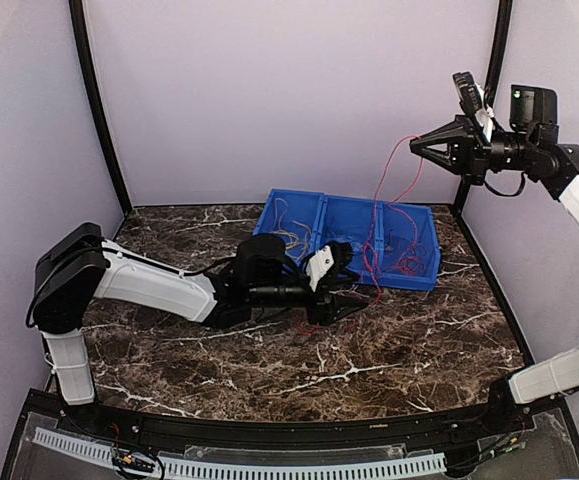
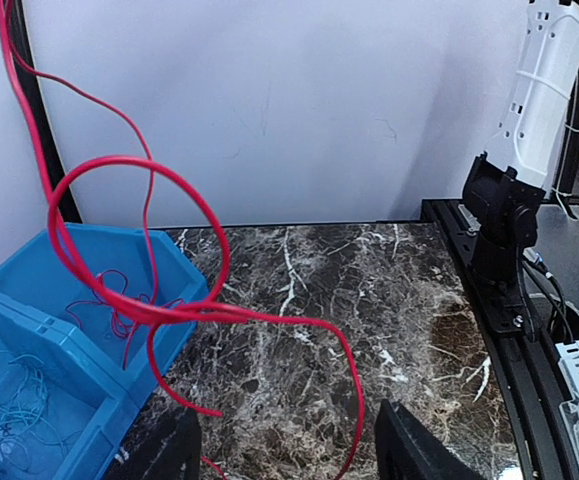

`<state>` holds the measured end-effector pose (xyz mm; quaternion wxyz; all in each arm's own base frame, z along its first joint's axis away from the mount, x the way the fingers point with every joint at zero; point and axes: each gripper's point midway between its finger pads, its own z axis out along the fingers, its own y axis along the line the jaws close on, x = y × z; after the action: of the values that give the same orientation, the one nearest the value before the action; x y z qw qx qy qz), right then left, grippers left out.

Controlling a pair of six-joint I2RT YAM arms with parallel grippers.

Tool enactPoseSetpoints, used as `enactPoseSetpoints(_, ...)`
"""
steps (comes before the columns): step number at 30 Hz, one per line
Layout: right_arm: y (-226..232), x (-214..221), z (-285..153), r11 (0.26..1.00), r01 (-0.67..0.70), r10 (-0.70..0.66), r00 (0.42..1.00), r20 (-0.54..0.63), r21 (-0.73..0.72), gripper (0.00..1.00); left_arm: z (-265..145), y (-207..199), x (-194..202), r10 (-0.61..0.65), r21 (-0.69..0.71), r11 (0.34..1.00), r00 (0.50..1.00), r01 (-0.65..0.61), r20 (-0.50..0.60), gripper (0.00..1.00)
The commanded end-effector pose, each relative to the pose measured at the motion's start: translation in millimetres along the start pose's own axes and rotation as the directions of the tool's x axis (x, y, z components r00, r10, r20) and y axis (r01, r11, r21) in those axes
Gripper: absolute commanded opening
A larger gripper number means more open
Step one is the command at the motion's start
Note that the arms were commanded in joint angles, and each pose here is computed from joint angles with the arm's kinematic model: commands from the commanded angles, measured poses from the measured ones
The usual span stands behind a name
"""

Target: Untangle the cables

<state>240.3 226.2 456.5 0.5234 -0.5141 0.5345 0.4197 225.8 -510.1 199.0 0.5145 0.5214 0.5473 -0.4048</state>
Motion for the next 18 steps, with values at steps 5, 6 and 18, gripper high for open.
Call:
enactPoseSetpoints(5,8,-6,-1,0.999,0.031,-0.031,0.999,0.014,-0.012,0.0,15,-6,-11,-0.036,0.071,0.997,0.998,0.032,0.043,0.61)
enactPoseSetpoints(6,7,-5,-1,0.999,0.03,-0.03,0.999,0.013,-0.011,0.0,17,-8,-12,-0.041,0.088,0.995,0.998,0.037,0.045,0.6)
enactPoseSetpoints(18,2,-5,-1,0.999,0.037,-0.037,0.999,0.008,0.01,0.0,48,-20,12,-0.107,0.177,0.979,0.994,0.102,0.018,0.46)
